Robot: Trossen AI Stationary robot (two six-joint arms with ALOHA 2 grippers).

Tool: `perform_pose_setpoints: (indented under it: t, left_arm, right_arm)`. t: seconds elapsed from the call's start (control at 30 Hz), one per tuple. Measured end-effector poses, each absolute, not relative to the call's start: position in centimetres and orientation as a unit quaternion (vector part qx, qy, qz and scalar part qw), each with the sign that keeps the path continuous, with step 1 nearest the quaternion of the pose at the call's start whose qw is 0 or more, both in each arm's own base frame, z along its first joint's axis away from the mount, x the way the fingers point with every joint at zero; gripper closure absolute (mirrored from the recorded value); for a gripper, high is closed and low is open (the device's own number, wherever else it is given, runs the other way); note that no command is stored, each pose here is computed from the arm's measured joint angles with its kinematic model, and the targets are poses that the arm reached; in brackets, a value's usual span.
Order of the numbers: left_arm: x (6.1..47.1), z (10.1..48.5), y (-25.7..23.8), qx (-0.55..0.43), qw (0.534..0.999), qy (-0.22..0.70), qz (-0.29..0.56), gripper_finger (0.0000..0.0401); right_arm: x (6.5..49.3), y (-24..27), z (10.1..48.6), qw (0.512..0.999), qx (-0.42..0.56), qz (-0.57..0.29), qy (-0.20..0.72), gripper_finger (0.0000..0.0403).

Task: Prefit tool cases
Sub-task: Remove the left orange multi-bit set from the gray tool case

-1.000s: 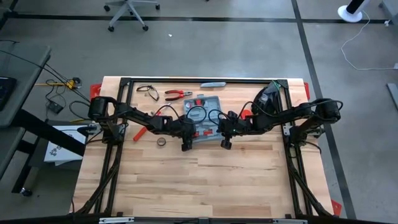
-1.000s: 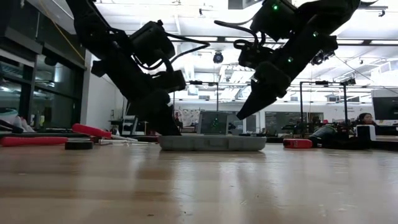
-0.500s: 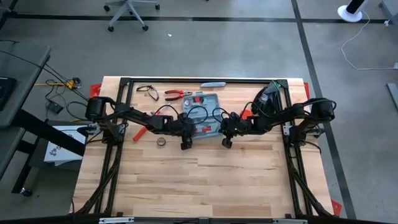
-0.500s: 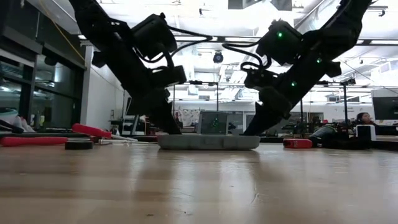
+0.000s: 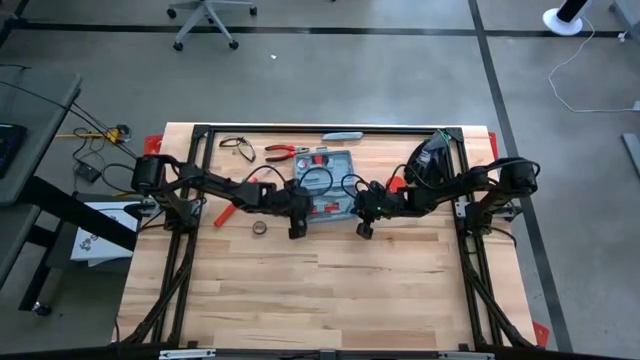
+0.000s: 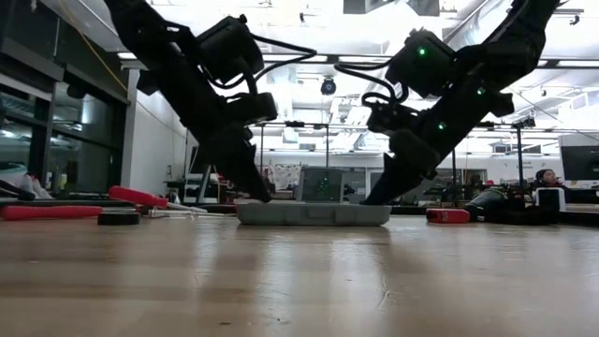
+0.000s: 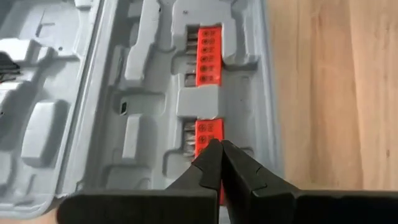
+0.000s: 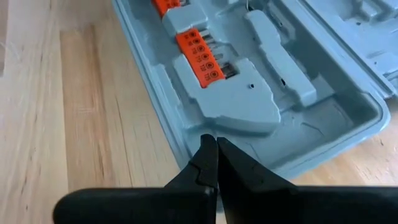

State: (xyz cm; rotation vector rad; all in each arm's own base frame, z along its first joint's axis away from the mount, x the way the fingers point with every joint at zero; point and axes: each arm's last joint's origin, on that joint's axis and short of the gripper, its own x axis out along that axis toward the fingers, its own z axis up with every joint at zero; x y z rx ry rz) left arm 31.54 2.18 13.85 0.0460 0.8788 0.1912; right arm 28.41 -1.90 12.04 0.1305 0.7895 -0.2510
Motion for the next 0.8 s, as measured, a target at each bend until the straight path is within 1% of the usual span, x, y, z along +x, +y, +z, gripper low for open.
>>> perform_pose_setpoints:
  t: [0.07, 0.17, 0.43, 0.53, 0.67, 0.8]
  left_arm:
    - [31.6, 13.9, 2.5, 0.011, 0.902, 0.423, 0.082, 0.0389]
    - [31.5, 13.9, 3.2, -0.007, 0.904, 0.421, 0.068, 0.036]
    - [31.5, 13.2, 4.3, -0.021, 0.9, 0.43, 0.072, 0.0247]
    - [31.6, 12.8, 4.2, -0.023, 0.897, 0.436, 0.067, 0.0213]
    - [31.6, 12.0, 4.1, -0.025, 0.89, 0.452, 0.064, 0.0191]
    - [31.8, 11.0, 4.0, -0.022, 0.883, 0.464, 0.06, 0.0194]
  right_arm:
    - [28.4, -1.9, 12.0, 0.913, 0.064, -0.122, 0.383, 0.0403]
    - [28.4, -1.9, 12.0, 0.913, 0.064, -0.122, 0.383, 0.0403]
    - [28.5, -1.9, 12.1, 0.915, 0.064, -0.122, 0.38, 0.0403]
    - [28.5, -1.9, 12.1, 0.915, 0.064, -0.122, 0.38, 0.0403]
    - [28.5, -1.9, 12.1, 0.915, 0.064, -0.122, 0.378, 0.0403]
    - [28.5, -1.9, 12.2, 0.916, 0.064, -0.122, 0.376, 0.0403]
